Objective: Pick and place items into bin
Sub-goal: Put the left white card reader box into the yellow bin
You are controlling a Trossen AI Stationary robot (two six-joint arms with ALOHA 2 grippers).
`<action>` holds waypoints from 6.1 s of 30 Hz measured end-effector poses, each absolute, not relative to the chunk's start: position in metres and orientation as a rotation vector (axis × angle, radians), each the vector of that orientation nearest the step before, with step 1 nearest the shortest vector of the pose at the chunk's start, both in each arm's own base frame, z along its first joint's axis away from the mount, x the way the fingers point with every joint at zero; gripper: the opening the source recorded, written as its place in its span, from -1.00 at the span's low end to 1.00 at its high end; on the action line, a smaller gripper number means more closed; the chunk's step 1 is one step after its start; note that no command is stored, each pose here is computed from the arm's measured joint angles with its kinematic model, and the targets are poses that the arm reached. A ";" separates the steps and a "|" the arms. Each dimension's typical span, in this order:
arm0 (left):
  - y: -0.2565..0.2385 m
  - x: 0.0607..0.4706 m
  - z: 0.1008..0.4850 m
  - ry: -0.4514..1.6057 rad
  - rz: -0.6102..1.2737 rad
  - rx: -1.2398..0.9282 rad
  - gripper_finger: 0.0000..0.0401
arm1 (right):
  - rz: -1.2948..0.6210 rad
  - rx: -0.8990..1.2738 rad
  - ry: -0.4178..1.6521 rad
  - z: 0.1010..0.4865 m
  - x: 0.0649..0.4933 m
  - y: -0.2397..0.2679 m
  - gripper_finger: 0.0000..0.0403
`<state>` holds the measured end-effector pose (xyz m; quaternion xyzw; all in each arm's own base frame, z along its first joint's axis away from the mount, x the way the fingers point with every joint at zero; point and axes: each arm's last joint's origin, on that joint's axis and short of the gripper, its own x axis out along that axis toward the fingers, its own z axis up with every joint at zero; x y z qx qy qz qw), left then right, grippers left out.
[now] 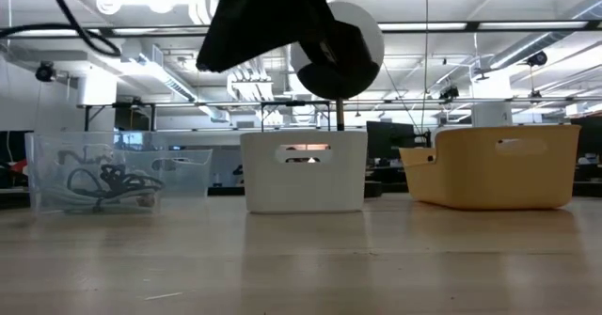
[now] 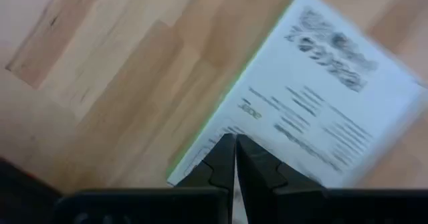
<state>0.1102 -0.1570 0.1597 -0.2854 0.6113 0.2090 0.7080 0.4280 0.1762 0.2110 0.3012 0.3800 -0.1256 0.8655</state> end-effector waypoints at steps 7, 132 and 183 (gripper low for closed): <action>-0.192 0.142 0.145 1.251 0.274 -0.715 -1.00 | -0.240 0.605 0.815 0.211 0.429 0.174 -0.96; -0.199 0.261 0.129 0.780 -0.149 -0.789 -1.00 | 0.158 0.718 0.928 0.108 0.369 0.199 -0.96; -0.175 0.297 0.163 0.575 -0.234 -0.636 -1.00 | 0.060 0.319 0.969 0.184 0.358 0.166 -0.51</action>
